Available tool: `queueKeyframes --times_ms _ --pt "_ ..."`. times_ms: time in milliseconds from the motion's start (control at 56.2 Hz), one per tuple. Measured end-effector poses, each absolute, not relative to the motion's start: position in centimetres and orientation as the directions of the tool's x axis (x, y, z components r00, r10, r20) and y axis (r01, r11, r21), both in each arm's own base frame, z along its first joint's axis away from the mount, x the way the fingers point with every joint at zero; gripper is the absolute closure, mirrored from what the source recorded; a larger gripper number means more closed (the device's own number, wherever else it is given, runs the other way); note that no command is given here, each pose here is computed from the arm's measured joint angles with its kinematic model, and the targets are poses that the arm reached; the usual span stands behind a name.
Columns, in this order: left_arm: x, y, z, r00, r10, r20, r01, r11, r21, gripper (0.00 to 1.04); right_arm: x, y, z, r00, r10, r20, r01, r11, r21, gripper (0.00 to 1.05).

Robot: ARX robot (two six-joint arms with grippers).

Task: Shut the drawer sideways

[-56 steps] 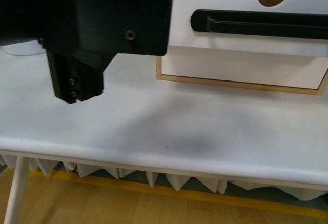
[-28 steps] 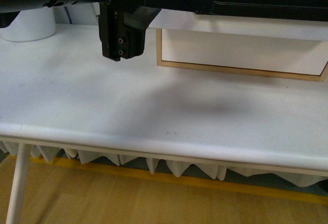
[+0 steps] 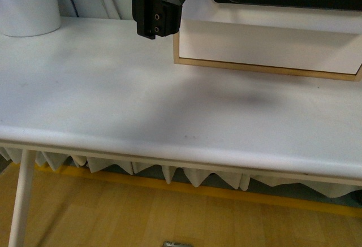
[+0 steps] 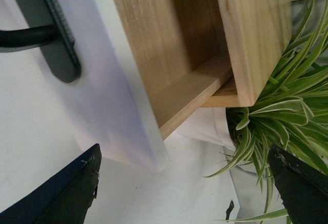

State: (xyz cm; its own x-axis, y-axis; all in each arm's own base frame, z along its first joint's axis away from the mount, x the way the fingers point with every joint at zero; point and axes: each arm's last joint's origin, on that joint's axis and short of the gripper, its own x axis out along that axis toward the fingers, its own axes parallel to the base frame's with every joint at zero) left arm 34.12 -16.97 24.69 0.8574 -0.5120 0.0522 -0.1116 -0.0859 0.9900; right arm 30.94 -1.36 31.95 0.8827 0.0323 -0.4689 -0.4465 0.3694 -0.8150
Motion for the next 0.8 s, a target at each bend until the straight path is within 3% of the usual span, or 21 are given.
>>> queueKeyframes --times_ms 338,800 --pt "35.3 -17.6 25.1 0.857 -0.512 0.063 -0.123 -0.084 0.989 0.06 33.4 -1.8 31.2 0.896 0.018 -0.444 -0.416 0.387 -0.823 0.09" --pt "40.3 -19.9 25.2 0.866 -0.492 0.091 -0.146 -0.074 0.987 0.06 39.0 -2.7 30.2 0.931 -0.015 -0.366 -0.317 0.466 -0.826 0.09"
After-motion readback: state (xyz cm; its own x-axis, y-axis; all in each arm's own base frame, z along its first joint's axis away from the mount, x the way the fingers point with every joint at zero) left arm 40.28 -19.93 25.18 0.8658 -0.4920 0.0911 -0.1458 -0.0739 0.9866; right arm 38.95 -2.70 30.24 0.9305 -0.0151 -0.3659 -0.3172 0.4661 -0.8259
